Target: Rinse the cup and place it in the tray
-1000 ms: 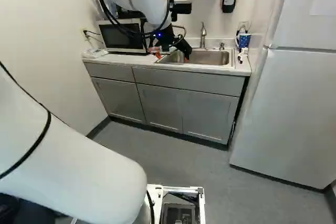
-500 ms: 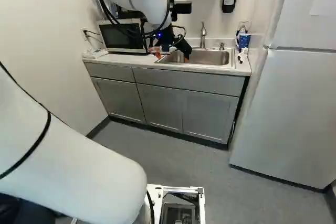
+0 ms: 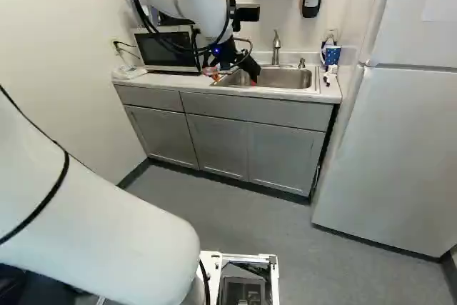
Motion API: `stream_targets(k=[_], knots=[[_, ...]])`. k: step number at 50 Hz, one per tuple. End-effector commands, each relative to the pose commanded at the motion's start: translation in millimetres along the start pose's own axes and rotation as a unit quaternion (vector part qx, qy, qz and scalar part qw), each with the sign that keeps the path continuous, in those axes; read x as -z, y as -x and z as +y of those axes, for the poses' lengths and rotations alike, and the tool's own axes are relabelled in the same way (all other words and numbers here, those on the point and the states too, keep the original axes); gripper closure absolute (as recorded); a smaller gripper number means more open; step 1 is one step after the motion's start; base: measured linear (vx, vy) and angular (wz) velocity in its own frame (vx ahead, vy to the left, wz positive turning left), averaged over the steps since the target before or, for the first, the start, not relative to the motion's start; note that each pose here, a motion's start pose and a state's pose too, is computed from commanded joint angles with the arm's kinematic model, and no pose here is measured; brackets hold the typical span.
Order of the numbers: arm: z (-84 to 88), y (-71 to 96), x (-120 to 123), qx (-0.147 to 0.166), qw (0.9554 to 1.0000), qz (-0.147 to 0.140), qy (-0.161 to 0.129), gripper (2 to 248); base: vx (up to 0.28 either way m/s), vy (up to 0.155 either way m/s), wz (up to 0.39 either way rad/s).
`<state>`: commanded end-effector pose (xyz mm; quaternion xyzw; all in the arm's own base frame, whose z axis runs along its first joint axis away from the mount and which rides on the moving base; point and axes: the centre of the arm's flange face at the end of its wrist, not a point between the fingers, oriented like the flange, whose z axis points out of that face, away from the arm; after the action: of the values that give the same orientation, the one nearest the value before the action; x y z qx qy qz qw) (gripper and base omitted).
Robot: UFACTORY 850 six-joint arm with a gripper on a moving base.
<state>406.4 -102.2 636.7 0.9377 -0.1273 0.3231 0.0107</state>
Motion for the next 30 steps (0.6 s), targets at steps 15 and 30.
stream_targets(k=[15, 30], knots=[[-3.2, 9.8, -11, 0.004, 0.9999, 0.013, 0.000, 3, 0.000, 0.000, 0.000], [-7.8, 24.4, -27, 0.011, 0.9995, 0.031, 0.000, 3, 0.000, 0.000, 0.000]])
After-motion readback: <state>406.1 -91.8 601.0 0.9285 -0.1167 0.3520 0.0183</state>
